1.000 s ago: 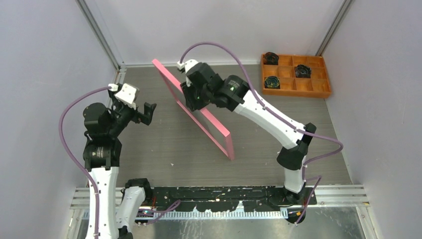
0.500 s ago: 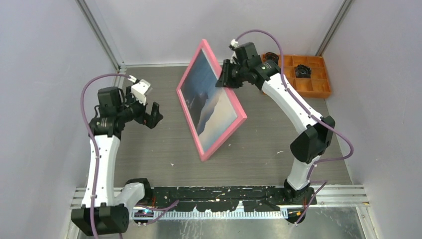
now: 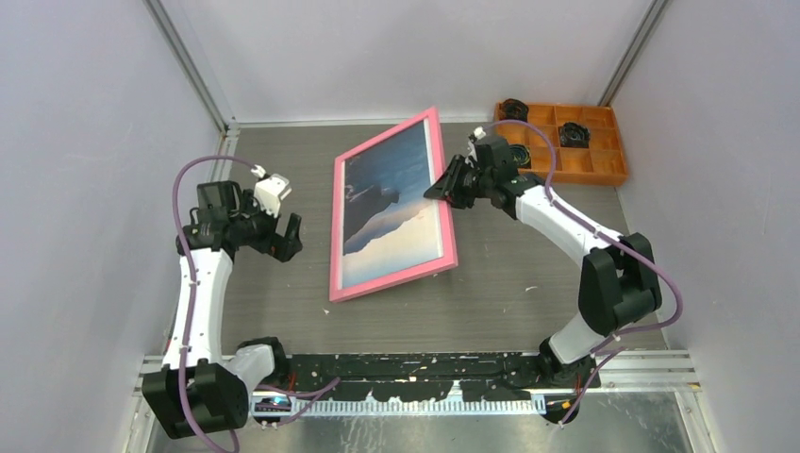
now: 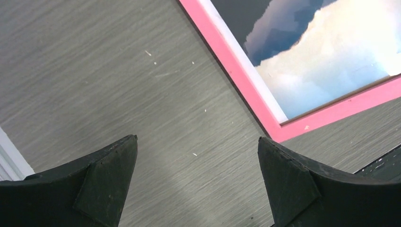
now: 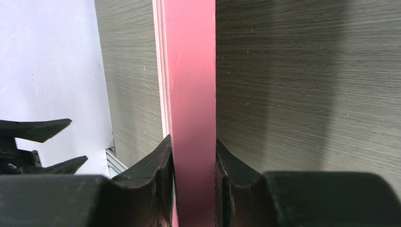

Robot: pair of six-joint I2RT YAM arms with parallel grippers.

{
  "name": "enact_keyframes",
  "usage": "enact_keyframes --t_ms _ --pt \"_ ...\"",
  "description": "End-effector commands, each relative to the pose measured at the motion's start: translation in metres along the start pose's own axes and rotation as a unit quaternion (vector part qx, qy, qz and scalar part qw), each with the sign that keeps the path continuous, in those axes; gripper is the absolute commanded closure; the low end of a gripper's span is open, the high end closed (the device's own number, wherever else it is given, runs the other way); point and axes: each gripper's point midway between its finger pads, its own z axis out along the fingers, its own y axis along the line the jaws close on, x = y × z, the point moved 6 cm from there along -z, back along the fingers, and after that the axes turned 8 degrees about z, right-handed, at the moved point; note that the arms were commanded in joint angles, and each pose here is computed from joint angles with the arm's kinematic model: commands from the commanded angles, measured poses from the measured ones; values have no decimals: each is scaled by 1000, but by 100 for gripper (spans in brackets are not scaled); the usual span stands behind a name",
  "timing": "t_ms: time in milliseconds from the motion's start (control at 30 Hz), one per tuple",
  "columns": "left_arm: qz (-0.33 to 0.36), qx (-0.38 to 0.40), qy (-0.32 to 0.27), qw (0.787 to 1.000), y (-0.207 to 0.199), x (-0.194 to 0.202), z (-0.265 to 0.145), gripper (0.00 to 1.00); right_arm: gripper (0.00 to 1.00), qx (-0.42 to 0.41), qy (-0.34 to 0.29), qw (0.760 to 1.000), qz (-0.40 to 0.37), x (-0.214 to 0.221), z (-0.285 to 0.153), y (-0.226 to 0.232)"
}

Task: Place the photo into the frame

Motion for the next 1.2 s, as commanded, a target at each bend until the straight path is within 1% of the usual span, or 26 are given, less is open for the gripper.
enact_keyframes --t_ms 0,167,233,333,467,667,733,767,867,1000,1033,1100,1133,1167 --pt "27 -9 8 1000 -2 14 -1 0 89 -105 -38 994 3 -4 6 13" --pt "34 -20 36 999 2 29 7 0 86 -166 -41 985 14 2 23 5" --pt "30 -23 44 998 4 32 9 0 85 -176 -41 983 19 3 30 0" --pt "22 -24 46 998 5 33 10 0 84 -175 -38 983 25 3 44 -14" --pt "22 -32 42 998 6 37 12 0 78 -181 -37 982 42 5 56 -36" --pt "17 -30 41 999 4 43 18 0 74 -154 -25 986 52 11 72 -70" --pt "14 -30 42 999 4 45 19 0 72 -147 -24 987 57 12 75 -81" --pt "12 -30 42 999 4 45 20 0 69 -142 -24 988 59 12 77 -85" --pt "9 -30 41 999 6 45 23 0 55 -124 -24 990 59 13 79 -97" --pt "2 -29 40 999 7 46 26 0 50 -100 -22 993 55 13 80 -107" --pt "2 -28 41 999 6 46 26 0 45 -97 -22 994 55 13 80 -108" --pt "0 -28 41 999 6 47 27 0 31 -89 -21 994 54 13 81 -112" --pt "0 -28 41 999 6 47 27 0 11 -85 -22 995 54 13 81 -114" --pt "0 -28 41 999 6 47 27 0 2 -80 -23 995 53 13 81 -115"
